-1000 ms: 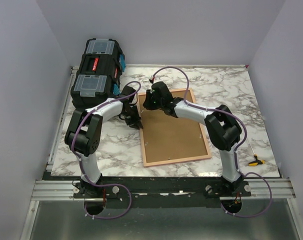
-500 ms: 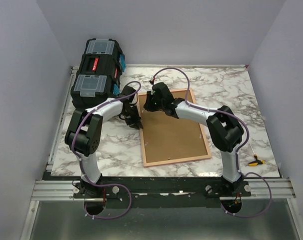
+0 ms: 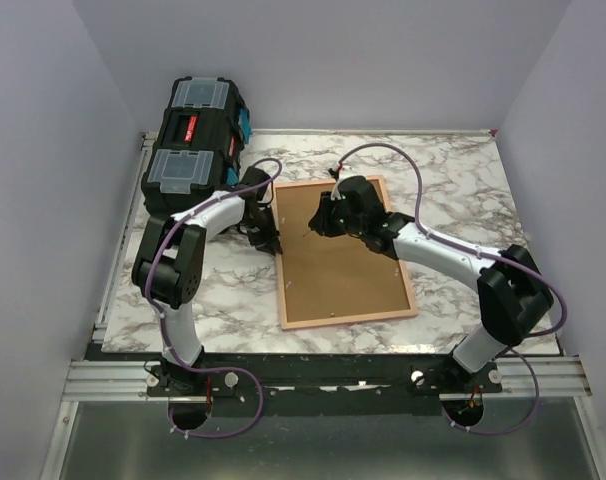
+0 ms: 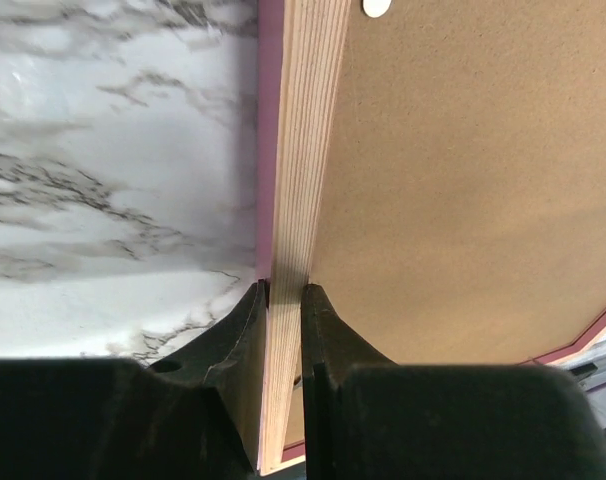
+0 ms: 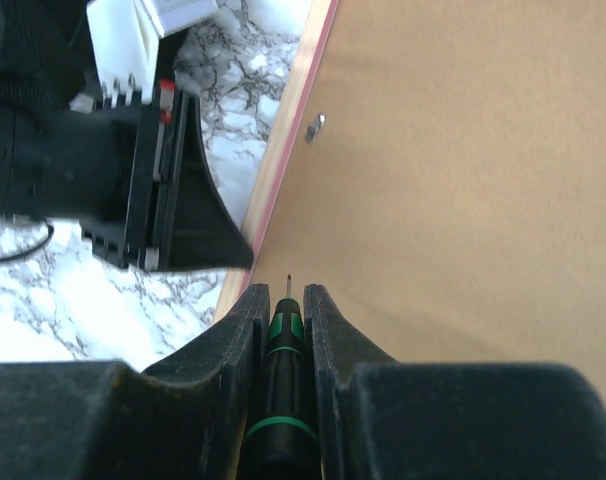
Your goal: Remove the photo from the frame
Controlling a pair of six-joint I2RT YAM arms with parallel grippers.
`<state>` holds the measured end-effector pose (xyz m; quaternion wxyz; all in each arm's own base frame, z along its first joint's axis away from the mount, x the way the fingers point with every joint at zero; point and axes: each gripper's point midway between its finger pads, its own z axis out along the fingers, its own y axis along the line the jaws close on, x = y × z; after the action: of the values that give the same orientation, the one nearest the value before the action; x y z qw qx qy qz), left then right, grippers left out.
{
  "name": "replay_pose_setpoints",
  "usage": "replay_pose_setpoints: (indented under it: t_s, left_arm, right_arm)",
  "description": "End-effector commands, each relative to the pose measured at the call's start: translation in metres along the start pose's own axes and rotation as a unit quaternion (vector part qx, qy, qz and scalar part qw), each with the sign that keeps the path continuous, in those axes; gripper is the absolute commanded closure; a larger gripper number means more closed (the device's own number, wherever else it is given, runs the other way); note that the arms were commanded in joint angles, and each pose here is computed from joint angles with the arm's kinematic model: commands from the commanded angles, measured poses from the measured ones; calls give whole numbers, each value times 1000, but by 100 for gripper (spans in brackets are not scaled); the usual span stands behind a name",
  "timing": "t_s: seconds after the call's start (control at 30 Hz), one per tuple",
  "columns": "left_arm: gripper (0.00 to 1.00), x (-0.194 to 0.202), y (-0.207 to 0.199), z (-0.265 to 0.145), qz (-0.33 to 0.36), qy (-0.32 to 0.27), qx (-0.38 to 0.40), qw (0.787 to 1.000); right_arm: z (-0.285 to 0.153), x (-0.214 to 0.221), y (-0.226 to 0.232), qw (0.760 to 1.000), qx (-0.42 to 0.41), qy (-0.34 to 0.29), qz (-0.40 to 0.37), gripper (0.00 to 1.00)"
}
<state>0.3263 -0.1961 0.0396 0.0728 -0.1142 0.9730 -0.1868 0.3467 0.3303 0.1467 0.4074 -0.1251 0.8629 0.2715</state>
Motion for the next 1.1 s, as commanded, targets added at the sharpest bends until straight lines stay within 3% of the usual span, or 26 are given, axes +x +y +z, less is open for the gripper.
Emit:
replay_pose_setpoints:
  t_s: [0.0,0.13,0.2,0.3,0.4,0.57,0.73,1.07]
  left_arm:
    - [85,-27,15,1,16,-22,-22,999]
    - [83,-29,3,6,24,-5,1,1000]
    - [75,-30,3,1,30,-8,-2,1000]
    - [50,-26,6,-16,34,-30,-5,999]
    - [41,-9,11,-35,35,-43,2,998]
    - [40,43,21,-59,48,-51,27,997]
    - [40,97,20,-57,94,-20,41,994]
    - [53,130,17,-30,93,-7,45,995]
  right_arm:
    - [-18,16,3,1000,-15,8,19,99]
    - [-30,30,4,999,-25,18,42,99]
    - [-32,41,5,998,-31,31,52,99]
    - [-29,60,11,997,-34,53,52,99]
    - [-23,65,23,997,-38,46,42,99]
    - [-14,69,32,997,-34,49,40,99]
    - [-6,69,42,998,-38,45,35,99]
    - [10,68,48,998,-33,48,28,99]
